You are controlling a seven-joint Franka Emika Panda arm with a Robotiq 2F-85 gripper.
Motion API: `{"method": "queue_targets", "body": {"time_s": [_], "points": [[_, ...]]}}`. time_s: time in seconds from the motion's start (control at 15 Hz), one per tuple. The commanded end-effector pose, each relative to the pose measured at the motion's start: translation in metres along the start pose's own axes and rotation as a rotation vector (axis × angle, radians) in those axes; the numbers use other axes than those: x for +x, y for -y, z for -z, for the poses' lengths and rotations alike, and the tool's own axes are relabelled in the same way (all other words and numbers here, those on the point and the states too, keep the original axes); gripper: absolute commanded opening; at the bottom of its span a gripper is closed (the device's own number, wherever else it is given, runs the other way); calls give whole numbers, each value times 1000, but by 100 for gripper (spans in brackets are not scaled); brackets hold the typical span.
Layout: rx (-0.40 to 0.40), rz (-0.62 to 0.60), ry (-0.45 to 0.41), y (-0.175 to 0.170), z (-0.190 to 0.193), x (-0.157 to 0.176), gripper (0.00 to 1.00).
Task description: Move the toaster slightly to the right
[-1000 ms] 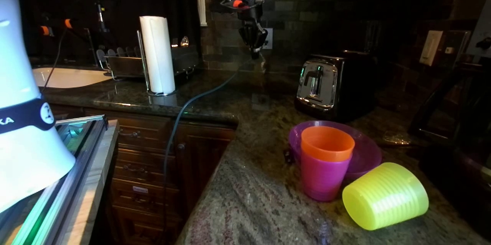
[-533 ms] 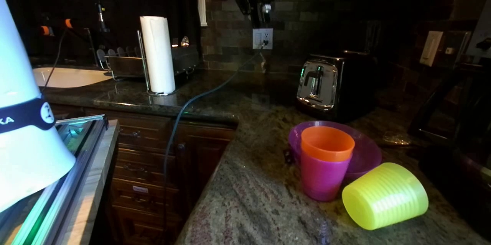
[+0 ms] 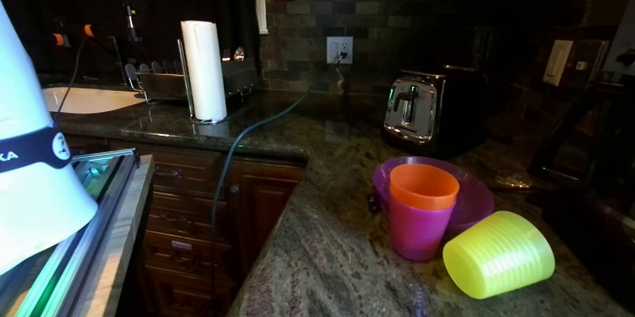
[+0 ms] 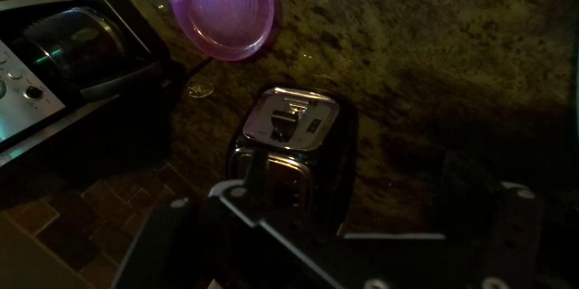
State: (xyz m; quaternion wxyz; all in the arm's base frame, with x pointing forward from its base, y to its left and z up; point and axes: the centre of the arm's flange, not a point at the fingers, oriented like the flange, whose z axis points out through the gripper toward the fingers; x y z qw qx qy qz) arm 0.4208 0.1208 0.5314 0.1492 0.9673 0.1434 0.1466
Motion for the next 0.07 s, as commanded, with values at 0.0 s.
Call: {"method": "queue_targets", "body": {"time_s": [0.0], "points": [[2,-1,-4,-1,-1,-2,100]]}}
